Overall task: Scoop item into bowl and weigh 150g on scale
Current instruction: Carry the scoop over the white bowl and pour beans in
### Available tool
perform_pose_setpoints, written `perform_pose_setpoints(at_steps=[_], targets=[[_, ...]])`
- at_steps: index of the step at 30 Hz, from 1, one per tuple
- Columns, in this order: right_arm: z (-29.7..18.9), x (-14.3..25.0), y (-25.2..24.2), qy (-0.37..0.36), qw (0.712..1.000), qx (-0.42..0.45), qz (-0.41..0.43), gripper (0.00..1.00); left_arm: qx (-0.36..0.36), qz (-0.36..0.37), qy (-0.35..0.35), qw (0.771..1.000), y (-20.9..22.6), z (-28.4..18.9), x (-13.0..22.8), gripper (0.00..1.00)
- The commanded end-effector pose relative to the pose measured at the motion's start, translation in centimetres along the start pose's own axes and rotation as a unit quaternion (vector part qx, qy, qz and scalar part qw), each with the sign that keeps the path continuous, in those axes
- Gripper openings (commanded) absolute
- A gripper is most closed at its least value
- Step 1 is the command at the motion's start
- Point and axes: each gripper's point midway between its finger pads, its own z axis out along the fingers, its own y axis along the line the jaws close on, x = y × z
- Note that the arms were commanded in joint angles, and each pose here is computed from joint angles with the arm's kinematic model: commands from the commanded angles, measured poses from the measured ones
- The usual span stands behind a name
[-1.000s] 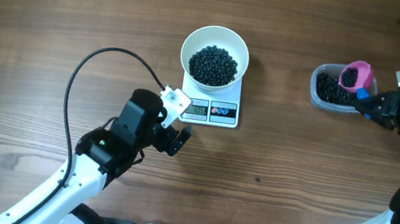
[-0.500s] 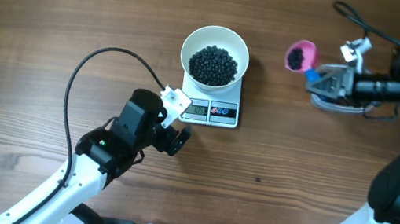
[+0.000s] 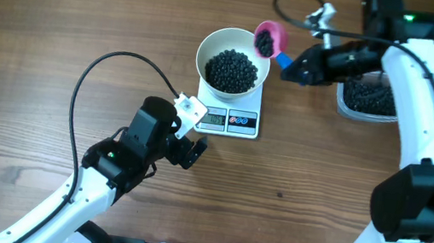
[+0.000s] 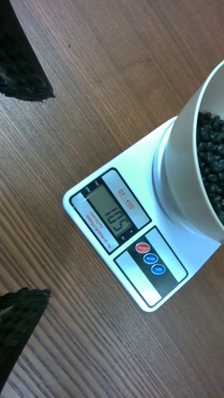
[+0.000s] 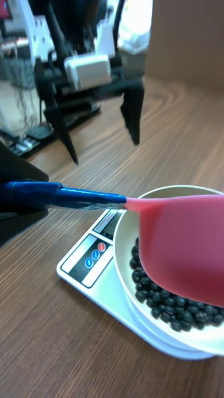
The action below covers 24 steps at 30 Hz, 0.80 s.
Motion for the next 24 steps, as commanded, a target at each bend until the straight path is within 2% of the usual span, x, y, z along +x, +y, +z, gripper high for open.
perform_pose_setpoints(at_steps=[1,8,15,21,24], targets=[[1.8,0.1,-0.6,0.033,0.996,0.076,-0.013,0.04,-0.006,-0.001,0.003,1.0,0.4,0.0,0.2,1.0],[4.0,0.9,-1.6,0.08,0.97,0.223,-0.052,0.04,-0.006,-0.001,0.003,1.0,0.4,0.0,0.2,1.0],[4.3,0.1,-2.3,0.092,0.916,0.371,-0.121,0.04,-0.006,-0.001,0.003,1.0,0.4,0.0,0.2,1.0],[4.9,-1.3,-1.4,0.098,0.872,0.427,-0.217,0.04,-0.006,-0.001,0.003,1.0,0.4,0.0,0.2,1.0],[5.4,-1.9,-0.7,0.091,0.864,0.432,-0.242,0.04,-0.006,-0.001,0.003,1.0,0.4,0.0,0.2,1.0]])
